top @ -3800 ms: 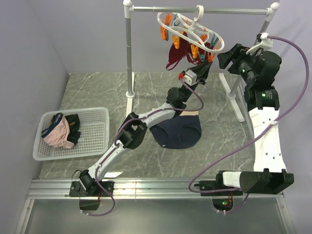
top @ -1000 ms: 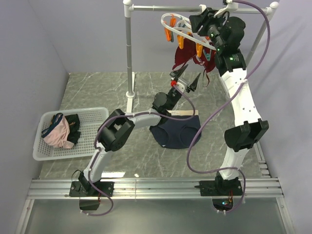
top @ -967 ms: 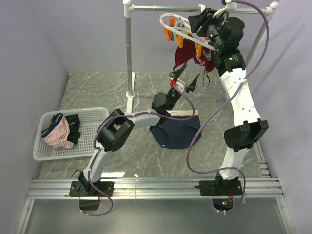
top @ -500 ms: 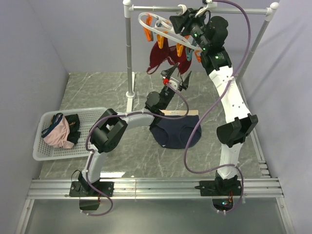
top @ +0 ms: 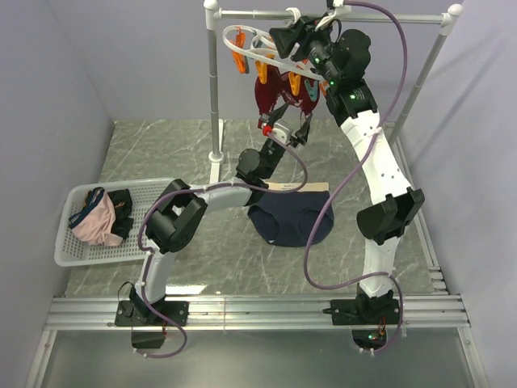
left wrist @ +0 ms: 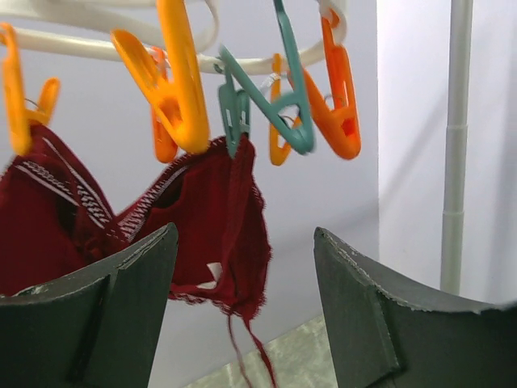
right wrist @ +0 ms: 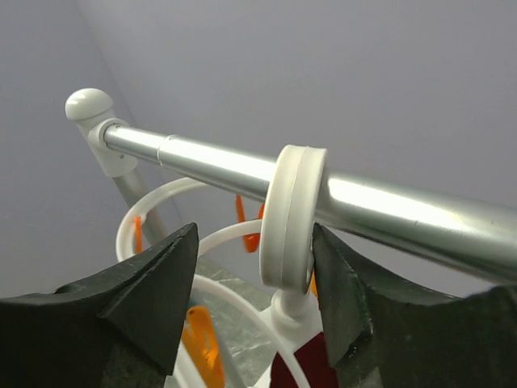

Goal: Clip the underwear to the hanger

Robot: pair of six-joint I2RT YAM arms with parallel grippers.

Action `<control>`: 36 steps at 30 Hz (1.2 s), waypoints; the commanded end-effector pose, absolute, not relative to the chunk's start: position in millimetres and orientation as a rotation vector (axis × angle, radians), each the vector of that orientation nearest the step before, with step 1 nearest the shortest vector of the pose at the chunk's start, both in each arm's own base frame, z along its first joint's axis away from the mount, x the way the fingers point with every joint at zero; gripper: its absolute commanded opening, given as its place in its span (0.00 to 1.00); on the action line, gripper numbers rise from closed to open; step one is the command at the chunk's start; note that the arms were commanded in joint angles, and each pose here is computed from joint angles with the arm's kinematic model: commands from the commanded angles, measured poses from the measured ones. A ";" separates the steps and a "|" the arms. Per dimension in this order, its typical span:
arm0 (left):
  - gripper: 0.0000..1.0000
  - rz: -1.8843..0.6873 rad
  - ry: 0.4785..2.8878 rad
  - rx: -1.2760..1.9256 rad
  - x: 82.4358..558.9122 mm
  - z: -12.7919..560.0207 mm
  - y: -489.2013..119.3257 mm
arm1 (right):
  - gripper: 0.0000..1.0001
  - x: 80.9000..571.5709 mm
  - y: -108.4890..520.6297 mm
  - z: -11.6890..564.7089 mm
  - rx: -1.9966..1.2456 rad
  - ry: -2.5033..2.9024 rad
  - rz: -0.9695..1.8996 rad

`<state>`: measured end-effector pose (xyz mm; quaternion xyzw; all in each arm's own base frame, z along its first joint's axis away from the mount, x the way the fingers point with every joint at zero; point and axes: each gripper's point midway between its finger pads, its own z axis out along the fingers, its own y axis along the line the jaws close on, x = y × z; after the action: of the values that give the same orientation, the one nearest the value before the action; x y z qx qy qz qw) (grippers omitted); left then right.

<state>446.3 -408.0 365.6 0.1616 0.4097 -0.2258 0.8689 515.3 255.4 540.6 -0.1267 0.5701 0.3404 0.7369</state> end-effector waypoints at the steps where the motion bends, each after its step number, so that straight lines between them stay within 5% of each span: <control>1: 0.74 -0.580 0.732 0.252 431.8 418.9 -401.3 | 0.66 467.8 237.5 603.8 -0.281 1.102 0.730; 10: 0.73 -0.731 0.675 0.288 423.6 415.1 -430.4 | 0.75 427.9 177.5 612.9 -0.209 1.143 0.637; 21: 0.70 -0.838 0.628 0.271 415.5 429.5 -446.9 | 0.75 375.5 115.2 577.5 -0.182 1.282 0.532; 36: 0.46 -0.742 0.552 0.281 411.3 445.3 -446.8 | 0.66 337.3 109.7 486.4 -0.202 1.543 0.624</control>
<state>436.9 -457.2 410.0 0.1447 0.3381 -0.3555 0.8593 352.4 104.6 485.2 -0.0882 0.6848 0.2509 0.6784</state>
